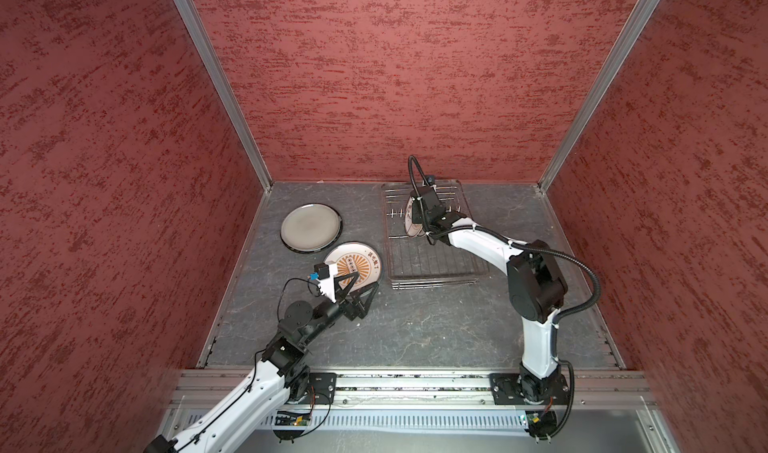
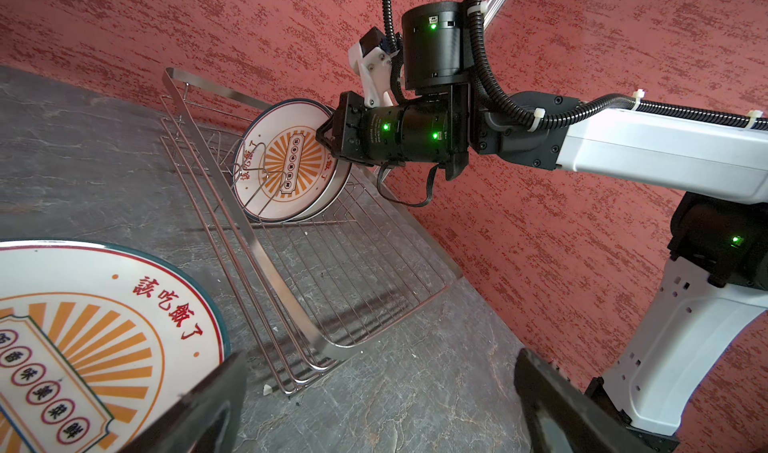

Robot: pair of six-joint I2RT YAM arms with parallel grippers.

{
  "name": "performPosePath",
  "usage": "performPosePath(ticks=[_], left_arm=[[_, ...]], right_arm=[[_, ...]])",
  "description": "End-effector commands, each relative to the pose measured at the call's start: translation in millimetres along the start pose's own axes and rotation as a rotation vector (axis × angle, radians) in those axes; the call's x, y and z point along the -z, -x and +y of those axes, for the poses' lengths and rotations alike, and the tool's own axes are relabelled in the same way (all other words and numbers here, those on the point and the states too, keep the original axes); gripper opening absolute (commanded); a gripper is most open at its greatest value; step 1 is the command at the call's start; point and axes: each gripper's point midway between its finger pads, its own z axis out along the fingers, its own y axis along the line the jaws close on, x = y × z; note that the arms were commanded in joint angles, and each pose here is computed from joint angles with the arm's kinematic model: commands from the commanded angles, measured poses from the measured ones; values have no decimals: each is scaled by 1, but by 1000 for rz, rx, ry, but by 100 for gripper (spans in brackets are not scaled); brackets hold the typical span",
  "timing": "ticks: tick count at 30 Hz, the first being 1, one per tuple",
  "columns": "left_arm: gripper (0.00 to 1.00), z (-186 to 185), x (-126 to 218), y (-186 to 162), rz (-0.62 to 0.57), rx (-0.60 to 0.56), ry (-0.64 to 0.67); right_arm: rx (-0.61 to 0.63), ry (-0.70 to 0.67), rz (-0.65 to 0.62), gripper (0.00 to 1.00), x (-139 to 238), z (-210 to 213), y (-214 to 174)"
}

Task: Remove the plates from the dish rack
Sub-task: 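Close the right gripper on the rim of the next sunburst-printed plate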

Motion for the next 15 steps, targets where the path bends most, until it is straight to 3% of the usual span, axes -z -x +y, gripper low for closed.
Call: performPosePath(ticks=[1,5,9,15], left_arm=[[99,2,-1,1,-1,-24,17],[99,2,-2,1,1,-24,18],[99,2,-2,1,6,-24,17],[99,2,-2,1,9,-25,20]], right_arm=[[-10,-60,-37,14,2,-5,13],[12,-94,-47,14,3,-5,16],[18,-123,-50,24,1,-8,16],[29,-117,-33,25,-3,-5,11]])
